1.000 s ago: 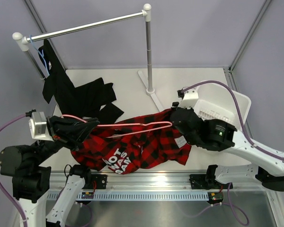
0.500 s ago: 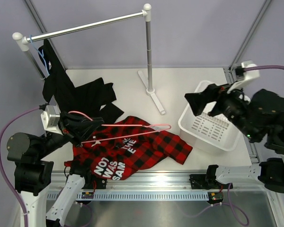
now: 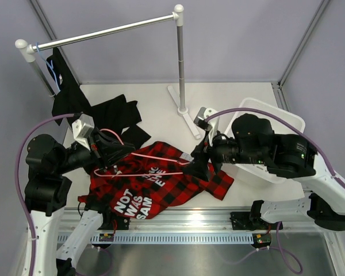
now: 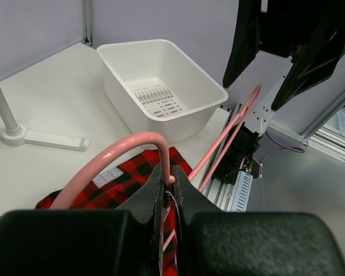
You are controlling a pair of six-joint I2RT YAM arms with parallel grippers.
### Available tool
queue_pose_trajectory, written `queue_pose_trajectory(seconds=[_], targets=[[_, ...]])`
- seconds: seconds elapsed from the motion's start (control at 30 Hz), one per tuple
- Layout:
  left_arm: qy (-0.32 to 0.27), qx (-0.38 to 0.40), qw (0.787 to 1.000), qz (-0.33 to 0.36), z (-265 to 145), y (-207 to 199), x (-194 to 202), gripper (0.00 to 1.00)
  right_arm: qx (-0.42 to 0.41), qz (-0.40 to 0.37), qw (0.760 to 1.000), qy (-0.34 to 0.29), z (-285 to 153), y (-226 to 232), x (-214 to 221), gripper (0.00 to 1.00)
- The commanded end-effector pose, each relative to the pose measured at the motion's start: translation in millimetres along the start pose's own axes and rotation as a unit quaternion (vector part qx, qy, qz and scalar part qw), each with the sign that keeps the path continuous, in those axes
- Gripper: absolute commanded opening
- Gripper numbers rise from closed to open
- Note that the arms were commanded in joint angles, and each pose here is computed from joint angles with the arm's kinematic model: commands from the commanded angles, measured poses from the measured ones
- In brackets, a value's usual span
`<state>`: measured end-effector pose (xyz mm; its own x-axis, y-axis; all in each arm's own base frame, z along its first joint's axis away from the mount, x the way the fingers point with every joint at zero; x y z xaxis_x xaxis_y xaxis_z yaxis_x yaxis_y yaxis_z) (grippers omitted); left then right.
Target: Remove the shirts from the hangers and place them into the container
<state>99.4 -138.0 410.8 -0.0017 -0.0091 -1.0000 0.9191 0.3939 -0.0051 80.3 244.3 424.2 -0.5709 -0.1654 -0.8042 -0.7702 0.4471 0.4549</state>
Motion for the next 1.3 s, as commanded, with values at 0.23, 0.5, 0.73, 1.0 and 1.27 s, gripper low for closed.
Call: queue_pose_trajectory(seconds=[0.23, 0.5, 0.73, 1.0, 1.27], targets=[[-0.012, 0.02, 0.999, 0.025, -2.6, -8.9, -11.9, 0.0, -0.097, -0.015, 0.995, 0.033, -3.3, 21.9, 18.9, 0.44], [-0.019, 0.034, 0.999, 0.025, -4.2, -15.2, -20.1, 0.0, -0.094, -0.014, 0.995, 0.044, 6.0, 18.4, 25.7, 0.32], [-0.032, 0.021, 0.999, 0.03, -6.5, -17.3, -32.2, 0.12, -0.091, -0.012, 0.995, 0.046, 15.1, 19.7, 29.7, 0.0], [-0.081, -0.18, 0.98, 0.037, -32.3, 1.9, -65.9, 0.99, 0.062, 0.032, 0.996, -0.06, 9.8, -16.2, 2.7, 0.0], [-0.053, -0.225, 0.973, -0.018, -32.7, 17.0, -37.4, 0.99, 0.267, 0.025, 0.928, -0.259, 11.3, -66.9, -64.8, 0.0]])
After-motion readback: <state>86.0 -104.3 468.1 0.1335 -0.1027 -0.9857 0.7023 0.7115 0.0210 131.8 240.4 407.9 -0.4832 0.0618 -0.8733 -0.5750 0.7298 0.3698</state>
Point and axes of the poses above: each gripper's point midway between its finger pads, its own z axis out along the fingers, its own y axis along the line the jaws close on, x = y × z, the point moved 4 cm from there along -z, back along the fingers, and after that the axes turned 14 degrees about z, right-handed, at the moved point
